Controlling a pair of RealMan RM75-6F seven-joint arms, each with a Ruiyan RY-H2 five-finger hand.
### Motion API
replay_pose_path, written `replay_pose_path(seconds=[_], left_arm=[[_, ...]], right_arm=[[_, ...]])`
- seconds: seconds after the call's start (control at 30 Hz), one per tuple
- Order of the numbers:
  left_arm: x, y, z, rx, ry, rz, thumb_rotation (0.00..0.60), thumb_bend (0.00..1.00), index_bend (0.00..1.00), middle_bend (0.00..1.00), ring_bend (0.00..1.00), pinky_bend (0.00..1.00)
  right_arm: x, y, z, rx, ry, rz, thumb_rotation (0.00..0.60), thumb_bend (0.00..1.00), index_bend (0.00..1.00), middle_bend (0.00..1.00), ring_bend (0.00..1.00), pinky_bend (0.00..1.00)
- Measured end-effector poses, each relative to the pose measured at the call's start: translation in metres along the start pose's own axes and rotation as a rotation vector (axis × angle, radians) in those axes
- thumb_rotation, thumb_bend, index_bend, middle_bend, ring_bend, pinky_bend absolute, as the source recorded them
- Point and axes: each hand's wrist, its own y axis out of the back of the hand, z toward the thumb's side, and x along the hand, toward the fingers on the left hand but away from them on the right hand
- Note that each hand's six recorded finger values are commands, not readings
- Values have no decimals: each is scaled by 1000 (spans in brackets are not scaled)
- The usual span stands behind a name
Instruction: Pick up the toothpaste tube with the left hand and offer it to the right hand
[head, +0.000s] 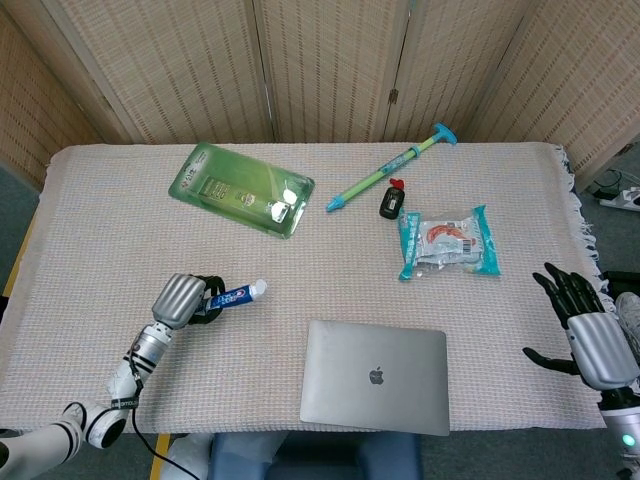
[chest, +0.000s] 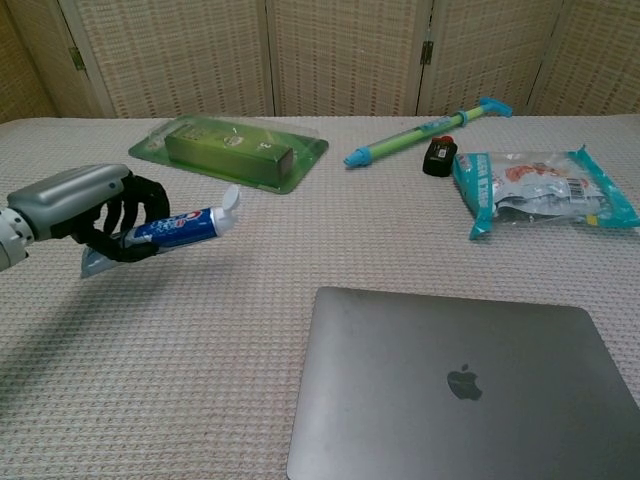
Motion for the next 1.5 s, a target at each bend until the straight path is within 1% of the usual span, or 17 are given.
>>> replay_pose_path(seconds=[0.1, 0.17, 0.23, 0.27, 0.33, 0.4, 0.57, 0.7, 0.77, 0.87, 1.03, 1.27, 1.5], left_arm=[[-2, 8, 9, -45, -23, 13, 600, 645, 794, 808, 726, 689], [-4, 15, 18, -76, -41, 19, 600, 657, 796, 809, 727, 692], [-6, 21, 28, -105, -60, 22, 600, 663, 796, 809, 728, 697], [-7, 24, 32, -117, -67, 23, 600, 664, 797, 810, 728, 699], [-9, 30, 43, -141, -84, 23, 600, 668, 798, 811, 728, 703], [-10, 35, 51, -159, -97, 21, 600, 670, 798, 811, 729, 705], [-14, 48, 73, -197, -118, 14, 600, 677, 802, 816, 729, 712], [-17, 56, 83, -192, -124, 9, 600, 678, 802, 818, 729, 714], [-18, 58, 87, -186, -124, 7, 600, 679, 803, 819, 729, 715], [-19, 58, 91, -180, -123, 1, 600, 680, 803, 820, 730, 716], [-21, 60, 101, -186, -136, 2, 600, 680, 803, 822, 734, 716], [-23, 62, 111, -185, -154, 17, 600, 687, 806, 829, 739, 720], [-23, 61, 114, -179, -152, 18, 600, 689, 806, 829, 739, 719]], right_arm=[[-12, 4, 21, 2, 75, 11, 600, 296, 34, 20, 0, 0], [-21, 6, 38, 2, 130, 23, 600, 372, 92, 22, 0, 0], [-30, 7, 55, -3, 179, 40, 600, 420, 160, 21, 0, 0], [-36, 7, 67, -8, 214, 53, 600, 428, 191, 21, 0, 0], [-47, 7, 85, -13, 267, 71, 600, 445, 285, 14, 0, 0], [-57, 4, 103, -12, 318, 99, 600, 452, 323, 7, 0, 0], [-82, -7, 152, -8, 437, 175, 600, 452, 330, 2, 0, 0], [-98, -14, 188, -16, 511, 211, 600, 452, 330, 2, 0, 0], [-103, -16, 203, -32, 538, 218, 600, 452, 330, 2, 0, 0], [-107, -19, 218, -48, 565, 222, 600, 452, 330, 2, 0, 0], [-113, -24, 235, -53, 594, 230, 600, 451, 330, 2, 0, 0], [-122, -37, 255, -60, 610, 255, 600, 451, 330, 2, 0, 0], [-127, -47, 269, -73, 620, 276, 600, 452, 330, 2, 0, 0]])
